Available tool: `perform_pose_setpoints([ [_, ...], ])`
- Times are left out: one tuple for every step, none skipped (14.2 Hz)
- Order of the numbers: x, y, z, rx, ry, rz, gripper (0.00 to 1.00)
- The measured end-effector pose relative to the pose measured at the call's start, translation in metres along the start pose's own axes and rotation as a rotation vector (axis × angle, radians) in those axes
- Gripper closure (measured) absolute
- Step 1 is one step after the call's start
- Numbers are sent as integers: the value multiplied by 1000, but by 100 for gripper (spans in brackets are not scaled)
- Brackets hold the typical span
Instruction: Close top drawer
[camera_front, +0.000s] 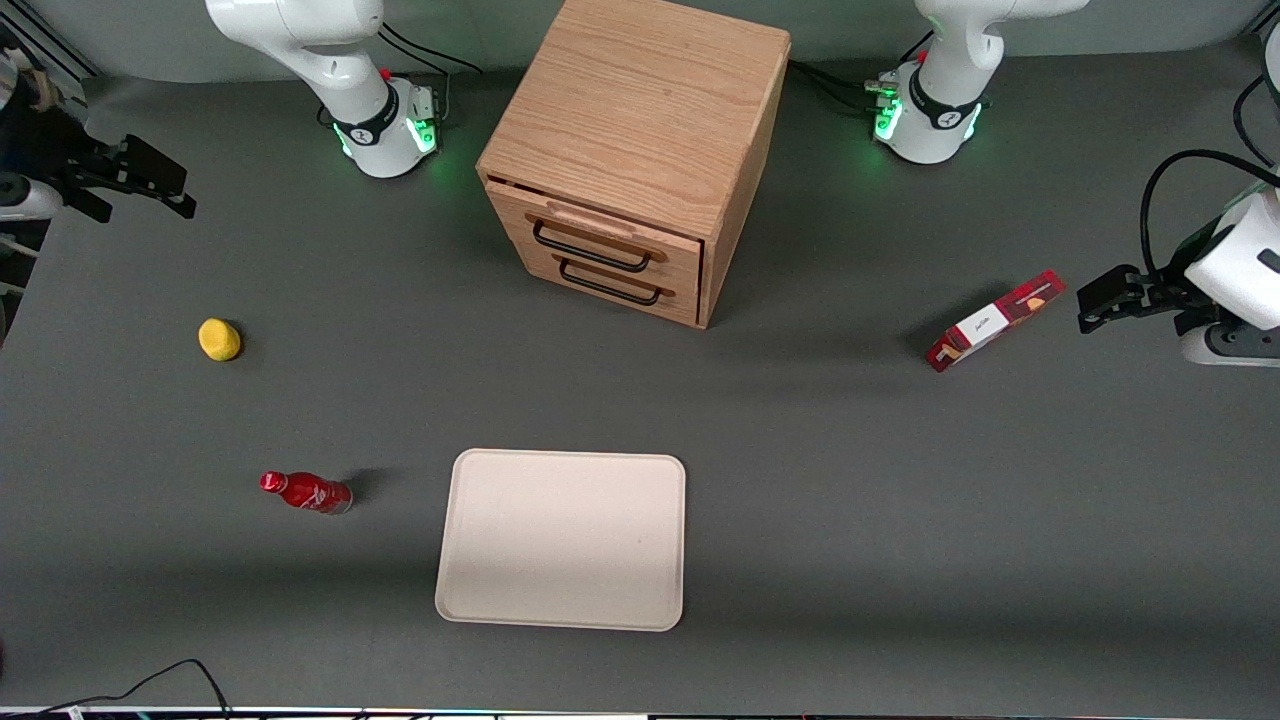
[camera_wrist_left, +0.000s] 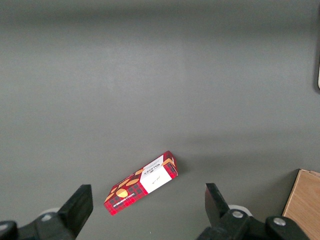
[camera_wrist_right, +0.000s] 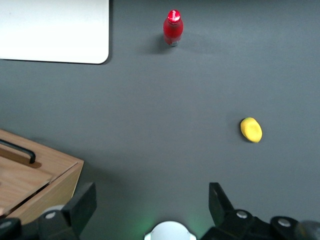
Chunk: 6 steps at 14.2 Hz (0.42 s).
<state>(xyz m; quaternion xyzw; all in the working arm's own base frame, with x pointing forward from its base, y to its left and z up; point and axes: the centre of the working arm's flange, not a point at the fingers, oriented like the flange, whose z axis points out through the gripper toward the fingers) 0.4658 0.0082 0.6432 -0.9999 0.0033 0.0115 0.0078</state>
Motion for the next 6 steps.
perform_pose_setpoints([
  [-6,1,3,-4,9,-1,0],
  [-9,1,3,-10,19,-1,0],
  [-10,2,1,-14,26,-1,0],
  [-8,2,2,-16,30,0,0],
  [-5,2,2,-16,32,0,0],
  [-1,3,4,-17,28,1,0],
])
